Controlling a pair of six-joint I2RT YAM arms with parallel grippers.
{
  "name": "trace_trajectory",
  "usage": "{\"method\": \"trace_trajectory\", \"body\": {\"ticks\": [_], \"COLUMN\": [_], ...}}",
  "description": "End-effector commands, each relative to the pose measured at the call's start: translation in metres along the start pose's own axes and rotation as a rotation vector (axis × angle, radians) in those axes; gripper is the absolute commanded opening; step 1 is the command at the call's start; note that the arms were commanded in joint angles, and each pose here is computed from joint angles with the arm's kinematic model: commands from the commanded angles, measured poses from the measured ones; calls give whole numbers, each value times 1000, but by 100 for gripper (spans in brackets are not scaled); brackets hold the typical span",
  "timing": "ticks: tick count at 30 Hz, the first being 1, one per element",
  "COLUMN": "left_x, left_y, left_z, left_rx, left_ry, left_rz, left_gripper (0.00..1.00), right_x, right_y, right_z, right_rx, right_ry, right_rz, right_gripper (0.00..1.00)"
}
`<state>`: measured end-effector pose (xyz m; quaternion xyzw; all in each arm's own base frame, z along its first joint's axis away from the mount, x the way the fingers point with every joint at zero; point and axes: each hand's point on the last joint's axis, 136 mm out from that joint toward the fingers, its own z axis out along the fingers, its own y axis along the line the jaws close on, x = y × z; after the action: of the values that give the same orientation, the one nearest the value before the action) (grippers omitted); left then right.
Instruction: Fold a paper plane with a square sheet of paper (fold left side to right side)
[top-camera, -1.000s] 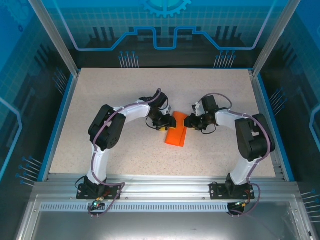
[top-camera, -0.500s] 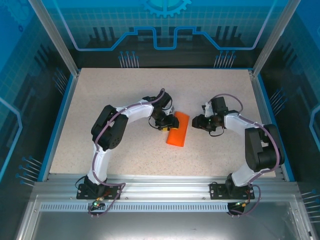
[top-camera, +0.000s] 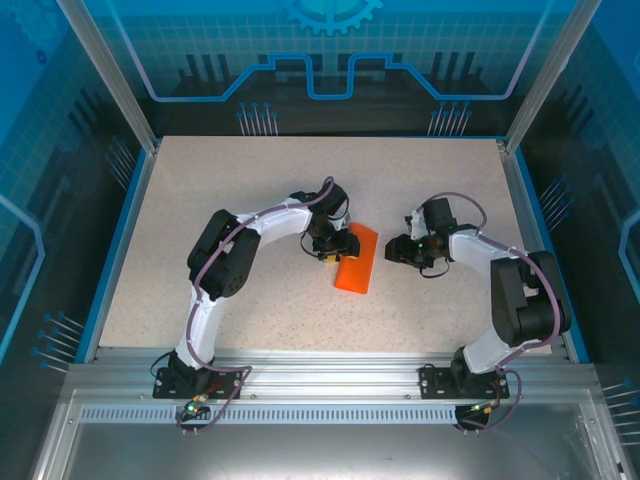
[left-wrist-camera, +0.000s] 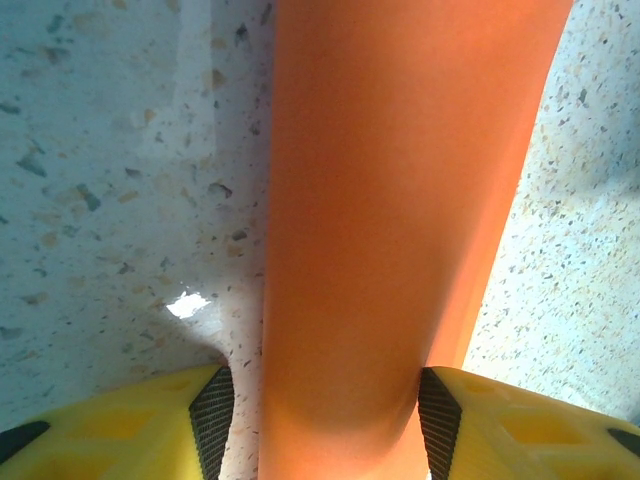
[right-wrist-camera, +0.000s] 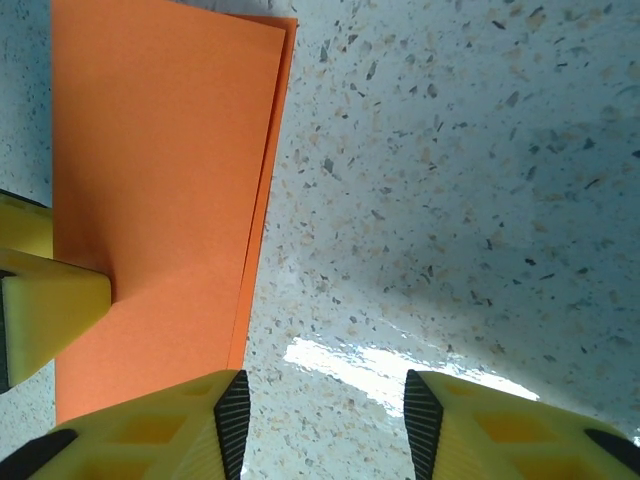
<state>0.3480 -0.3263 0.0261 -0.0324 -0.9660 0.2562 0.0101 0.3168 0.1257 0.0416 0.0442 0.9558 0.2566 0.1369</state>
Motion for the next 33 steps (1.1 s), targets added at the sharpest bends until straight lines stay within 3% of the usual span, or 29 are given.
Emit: {"method": "trace_trajectory", "body": {"ticks": [1,33], "left_x": [6,11], "left_y": [2,4], "left_z": [12,27], "left_rx": [-31,-94], "left_ry": [31,57], "left_rz": [-28,-26], "left_gripper": [56,57], "right_x": [5,9], "right_y": [-2,0], "right_z": [-5,-4], "right_rx": [-18,-42], "right_ry": [-3,7], "right_rz": [13,18], "right_gripper": [51,54]}}
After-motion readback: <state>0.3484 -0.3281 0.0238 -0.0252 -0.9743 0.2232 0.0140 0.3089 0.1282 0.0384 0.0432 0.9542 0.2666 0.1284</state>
